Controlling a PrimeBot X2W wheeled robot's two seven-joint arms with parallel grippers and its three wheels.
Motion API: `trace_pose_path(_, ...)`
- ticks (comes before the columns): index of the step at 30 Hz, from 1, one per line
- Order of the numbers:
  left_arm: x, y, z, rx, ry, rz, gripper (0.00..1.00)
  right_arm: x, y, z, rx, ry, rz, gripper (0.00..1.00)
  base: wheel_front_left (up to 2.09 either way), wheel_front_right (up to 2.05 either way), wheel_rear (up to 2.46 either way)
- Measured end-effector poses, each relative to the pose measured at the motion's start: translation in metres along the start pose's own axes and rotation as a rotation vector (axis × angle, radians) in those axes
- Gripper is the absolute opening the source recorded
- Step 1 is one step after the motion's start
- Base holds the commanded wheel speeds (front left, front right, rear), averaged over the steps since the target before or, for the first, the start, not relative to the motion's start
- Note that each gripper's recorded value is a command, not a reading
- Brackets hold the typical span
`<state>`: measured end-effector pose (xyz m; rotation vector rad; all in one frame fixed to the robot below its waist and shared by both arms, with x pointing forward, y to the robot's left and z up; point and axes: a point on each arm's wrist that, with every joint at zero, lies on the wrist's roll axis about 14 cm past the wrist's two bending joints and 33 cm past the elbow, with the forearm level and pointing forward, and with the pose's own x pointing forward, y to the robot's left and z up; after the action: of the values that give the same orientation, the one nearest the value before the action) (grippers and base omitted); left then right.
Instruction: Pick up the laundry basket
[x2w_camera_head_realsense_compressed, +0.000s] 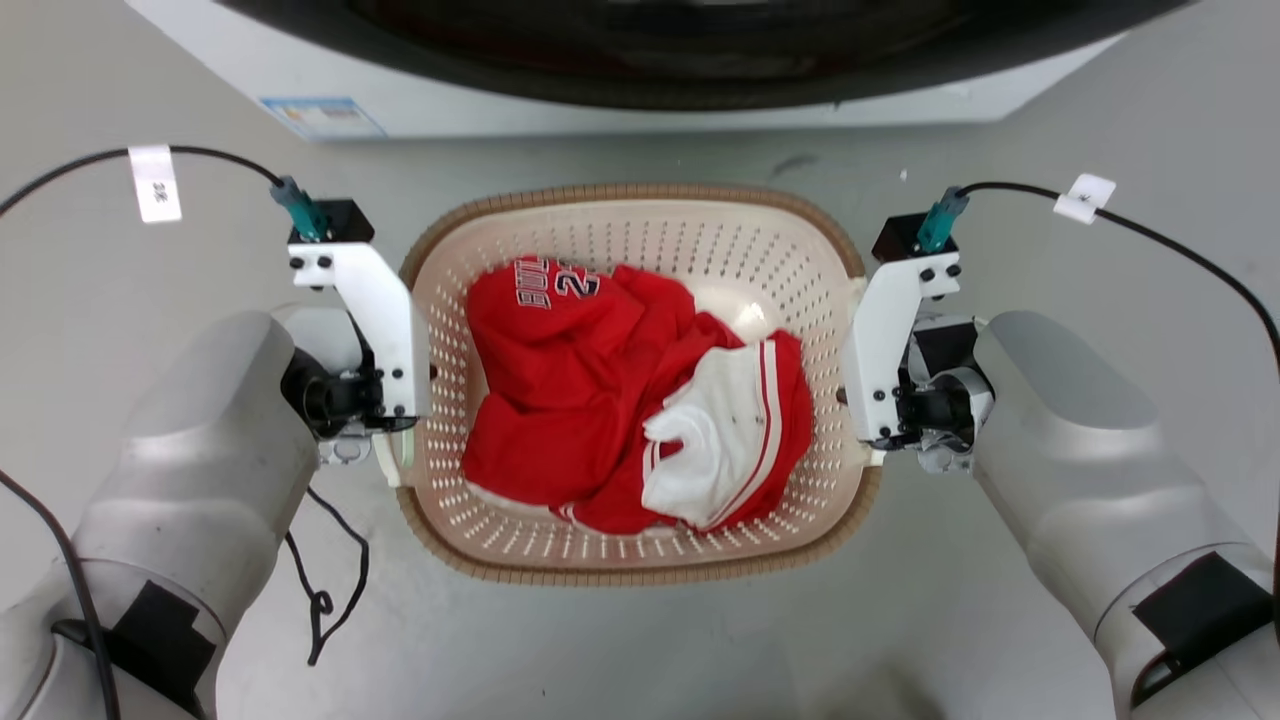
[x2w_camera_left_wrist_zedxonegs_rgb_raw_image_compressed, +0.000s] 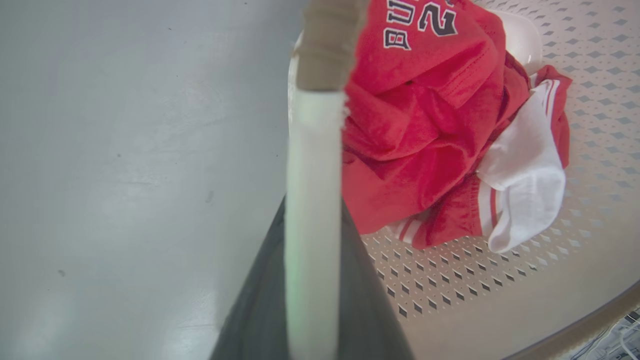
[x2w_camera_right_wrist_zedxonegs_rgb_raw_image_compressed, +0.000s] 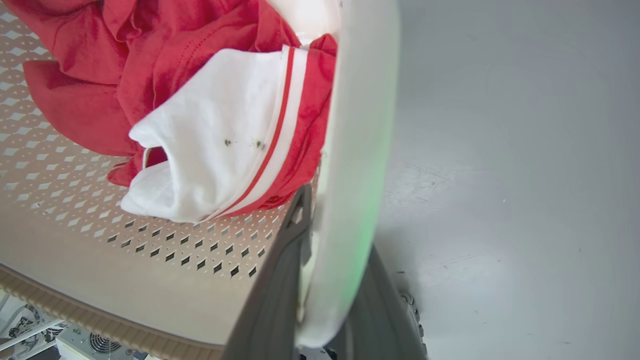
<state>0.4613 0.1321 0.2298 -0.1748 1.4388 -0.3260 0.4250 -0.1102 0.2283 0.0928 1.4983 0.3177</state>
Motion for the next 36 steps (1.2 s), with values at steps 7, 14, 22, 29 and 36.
trace_pose_path(7,-0.034,-0.013,-0.005,0.018,-0.011,0.004,0.00,-0.033,0.010,-0.009,0.000,0.004,0.002,0.00,0.00,0.00,0.00)
trace_pose_path(14,-0.063,-0.026,-0.014,0.031,-0.026,0.005,0.00,-0.062,0.016,-0.018,-0.014,-0.015,-0.010,0.00,0.00,0.00,0.00)
trace_pose_path(22,-0.086,-0.041,-0.036,0.016,-0.047,-0.005,0.00,-0.087,0.023,-0.032,-0.010,-0.045,-0.017,0.00,0.00,0.00,0.00)
trace_pose_path(29,-0.108,-0.051,-0.042,0.022,-0.106,-0.003,0.00,-0.107,0.029,-0.043,-0.017,-0.065,-0.023,0.00,0.00,0.00,0.00)
trace_pose_path(36,-0.124,-0.058,-0.057,0.017,-0.117,-0.003,0.00,-0.123,0.034,-0.057,-0.019,-0.070,-0.027,0.00,0.00,0.00,0.00)
